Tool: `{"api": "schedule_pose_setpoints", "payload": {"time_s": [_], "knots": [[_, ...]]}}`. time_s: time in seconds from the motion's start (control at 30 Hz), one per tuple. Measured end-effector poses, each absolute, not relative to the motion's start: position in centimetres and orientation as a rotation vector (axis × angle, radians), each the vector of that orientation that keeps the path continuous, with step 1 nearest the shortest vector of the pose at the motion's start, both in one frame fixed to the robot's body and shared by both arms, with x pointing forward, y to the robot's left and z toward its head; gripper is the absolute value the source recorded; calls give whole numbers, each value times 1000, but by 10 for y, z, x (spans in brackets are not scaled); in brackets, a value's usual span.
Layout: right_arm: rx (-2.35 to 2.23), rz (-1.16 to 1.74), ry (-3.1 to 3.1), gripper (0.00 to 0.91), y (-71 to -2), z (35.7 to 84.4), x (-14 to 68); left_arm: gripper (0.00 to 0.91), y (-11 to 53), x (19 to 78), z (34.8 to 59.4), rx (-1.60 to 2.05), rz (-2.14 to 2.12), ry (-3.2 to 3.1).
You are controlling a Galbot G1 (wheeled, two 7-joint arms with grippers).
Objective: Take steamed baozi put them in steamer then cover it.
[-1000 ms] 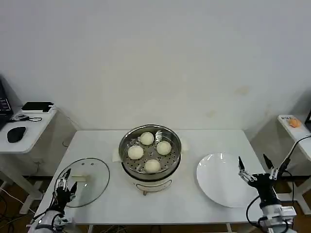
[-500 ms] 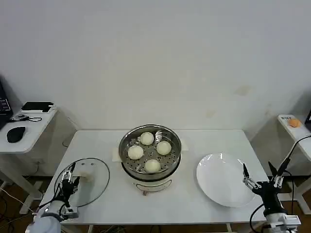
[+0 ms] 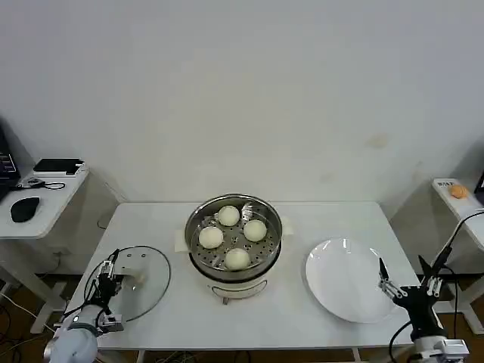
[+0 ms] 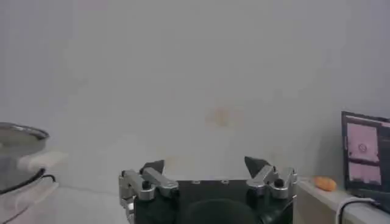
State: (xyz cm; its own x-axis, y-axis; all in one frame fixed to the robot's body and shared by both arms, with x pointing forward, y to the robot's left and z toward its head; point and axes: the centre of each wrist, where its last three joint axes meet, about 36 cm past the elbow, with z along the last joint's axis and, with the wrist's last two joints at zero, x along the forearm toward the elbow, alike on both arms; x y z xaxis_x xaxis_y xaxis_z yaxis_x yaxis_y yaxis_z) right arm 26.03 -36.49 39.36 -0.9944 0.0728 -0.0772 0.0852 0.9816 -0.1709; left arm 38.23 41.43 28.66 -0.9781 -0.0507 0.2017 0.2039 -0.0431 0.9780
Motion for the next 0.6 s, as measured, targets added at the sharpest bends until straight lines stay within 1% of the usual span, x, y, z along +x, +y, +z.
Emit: {"api": "schedule_pose_setpoints", "payload": {"time_s": [0.6], "knots": [[106,-257,3055,907,-358,392,260,0,416,375,282,-140,-2145,-2104]]}}
